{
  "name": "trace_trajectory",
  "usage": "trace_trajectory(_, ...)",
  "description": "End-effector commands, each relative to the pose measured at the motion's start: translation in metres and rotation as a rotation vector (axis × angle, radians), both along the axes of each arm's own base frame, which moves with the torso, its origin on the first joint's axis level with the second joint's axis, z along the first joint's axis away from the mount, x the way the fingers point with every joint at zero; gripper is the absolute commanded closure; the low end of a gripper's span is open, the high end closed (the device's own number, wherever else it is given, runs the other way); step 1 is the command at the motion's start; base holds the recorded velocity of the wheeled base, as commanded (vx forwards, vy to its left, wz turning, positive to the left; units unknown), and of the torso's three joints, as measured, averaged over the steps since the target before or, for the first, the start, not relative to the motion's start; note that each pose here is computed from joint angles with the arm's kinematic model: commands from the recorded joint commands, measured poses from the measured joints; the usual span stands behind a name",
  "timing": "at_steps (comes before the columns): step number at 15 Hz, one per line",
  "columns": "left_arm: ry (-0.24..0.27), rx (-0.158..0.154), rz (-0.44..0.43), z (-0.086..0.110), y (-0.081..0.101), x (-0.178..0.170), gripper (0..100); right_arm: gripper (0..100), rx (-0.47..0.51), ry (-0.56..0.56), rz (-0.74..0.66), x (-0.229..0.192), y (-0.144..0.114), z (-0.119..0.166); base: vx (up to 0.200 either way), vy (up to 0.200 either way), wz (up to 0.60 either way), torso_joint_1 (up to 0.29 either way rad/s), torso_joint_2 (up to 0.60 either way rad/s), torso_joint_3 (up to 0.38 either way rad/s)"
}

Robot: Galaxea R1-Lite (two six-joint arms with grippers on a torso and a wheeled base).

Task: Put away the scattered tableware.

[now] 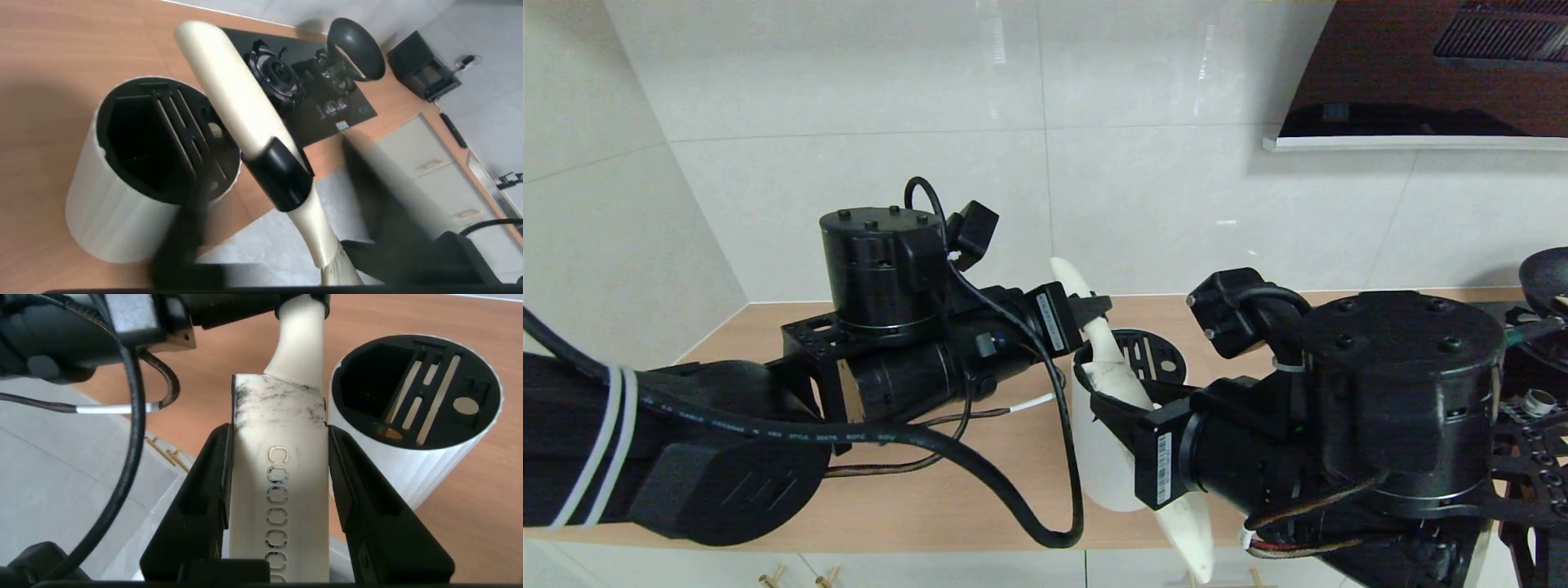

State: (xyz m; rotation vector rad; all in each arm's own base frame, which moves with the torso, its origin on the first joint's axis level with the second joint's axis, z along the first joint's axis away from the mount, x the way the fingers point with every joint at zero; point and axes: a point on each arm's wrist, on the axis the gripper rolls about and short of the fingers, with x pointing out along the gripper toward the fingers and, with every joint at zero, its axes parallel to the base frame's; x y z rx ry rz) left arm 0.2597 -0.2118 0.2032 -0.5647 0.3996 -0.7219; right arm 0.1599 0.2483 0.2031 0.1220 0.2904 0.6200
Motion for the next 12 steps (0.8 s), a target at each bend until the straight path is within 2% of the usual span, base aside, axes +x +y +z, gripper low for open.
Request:
trace_trajectory(1, 0.003, 0.005, -0.001, -0.0009, -0.0005, -0.0005, 100, 100, 0.001, -0.002, 0.000, 0.0001, 0.0003, 0.0000, 0.000, 0.000, 0.00, 0.000, 0.00, 0.000)
trace_trajectory(12, 0.002, 0.000, -0.002, 0.0006, 0.0000, -0.0013, 100, 100, 0.005, -0.005, -0.009, 0.0000, -0.0003, 0.0014, 0.000, 0.000, 0.00, 0.000, 0.00, 0.000)
